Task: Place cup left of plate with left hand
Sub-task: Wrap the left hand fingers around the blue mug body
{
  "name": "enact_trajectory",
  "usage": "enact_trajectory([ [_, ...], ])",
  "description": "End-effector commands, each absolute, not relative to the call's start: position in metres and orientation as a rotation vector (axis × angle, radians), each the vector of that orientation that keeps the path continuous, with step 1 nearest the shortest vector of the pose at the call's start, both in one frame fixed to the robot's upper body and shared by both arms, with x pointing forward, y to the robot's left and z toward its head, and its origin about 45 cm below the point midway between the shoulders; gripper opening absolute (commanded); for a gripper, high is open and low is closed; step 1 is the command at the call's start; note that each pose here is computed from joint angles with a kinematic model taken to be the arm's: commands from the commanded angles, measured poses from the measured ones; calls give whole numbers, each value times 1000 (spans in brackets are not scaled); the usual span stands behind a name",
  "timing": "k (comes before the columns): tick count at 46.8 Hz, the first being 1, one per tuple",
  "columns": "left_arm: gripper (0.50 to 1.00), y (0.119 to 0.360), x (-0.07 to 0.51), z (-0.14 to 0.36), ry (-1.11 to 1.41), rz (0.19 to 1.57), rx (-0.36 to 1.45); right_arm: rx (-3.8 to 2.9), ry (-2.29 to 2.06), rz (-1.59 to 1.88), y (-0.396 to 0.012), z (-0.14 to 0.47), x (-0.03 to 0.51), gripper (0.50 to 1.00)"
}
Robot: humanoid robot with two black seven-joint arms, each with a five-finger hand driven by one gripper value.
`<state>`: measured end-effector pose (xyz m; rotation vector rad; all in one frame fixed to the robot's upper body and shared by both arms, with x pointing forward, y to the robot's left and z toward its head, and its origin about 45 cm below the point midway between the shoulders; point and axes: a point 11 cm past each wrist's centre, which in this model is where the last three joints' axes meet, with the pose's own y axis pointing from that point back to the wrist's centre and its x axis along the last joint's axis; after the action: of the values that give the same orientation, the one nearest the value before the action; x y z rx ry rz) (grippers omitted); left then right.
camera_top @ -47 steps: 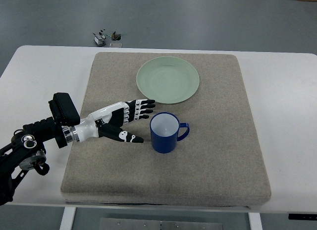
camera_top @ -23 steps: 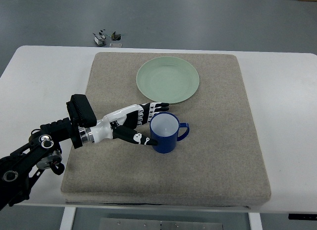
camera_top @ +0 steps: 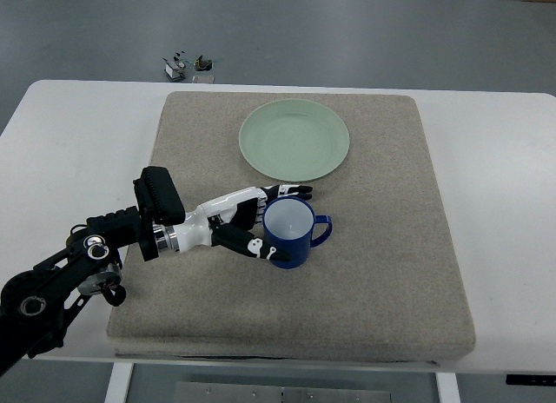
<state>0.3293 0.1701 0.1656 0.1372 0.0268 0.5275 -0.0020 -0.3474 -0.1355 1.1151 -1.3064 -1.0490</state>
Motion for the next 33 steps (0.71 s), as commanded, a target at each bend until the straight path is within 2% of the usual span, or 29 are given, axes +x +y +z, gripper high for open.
enact_trajectory([
  [1,990,170,330,167,24,528,137,1115,-1306,-1049,-347,-135,-2,934],
  [8,969,170,330,166,24,527,138,1115,-1306,-1049,-347,-135,-2,934],
  [12,904,170,330,166,24,527,138,1115,-1306,-1049,-347,-135,-2,934],
  [15,887,170,330,166,21,526,141,1115,-1306,-1049,-347,-135,-2,934],
  [17,844,170,330,166,20,526,142,1115,-1306,-1049,-347,-135,-2,934],
  [19,829,170,330,166,20,526,142,1115,-1306,-1049,-347,-135,-2,934],
  [29,827,170,330,167,19,526,139,1115,-1306,-1049,-347,-135,-2,934],
  [33,812,170,330,167,19,525,141,1115,-1306,-1049,-347,-135,-2,934],
])
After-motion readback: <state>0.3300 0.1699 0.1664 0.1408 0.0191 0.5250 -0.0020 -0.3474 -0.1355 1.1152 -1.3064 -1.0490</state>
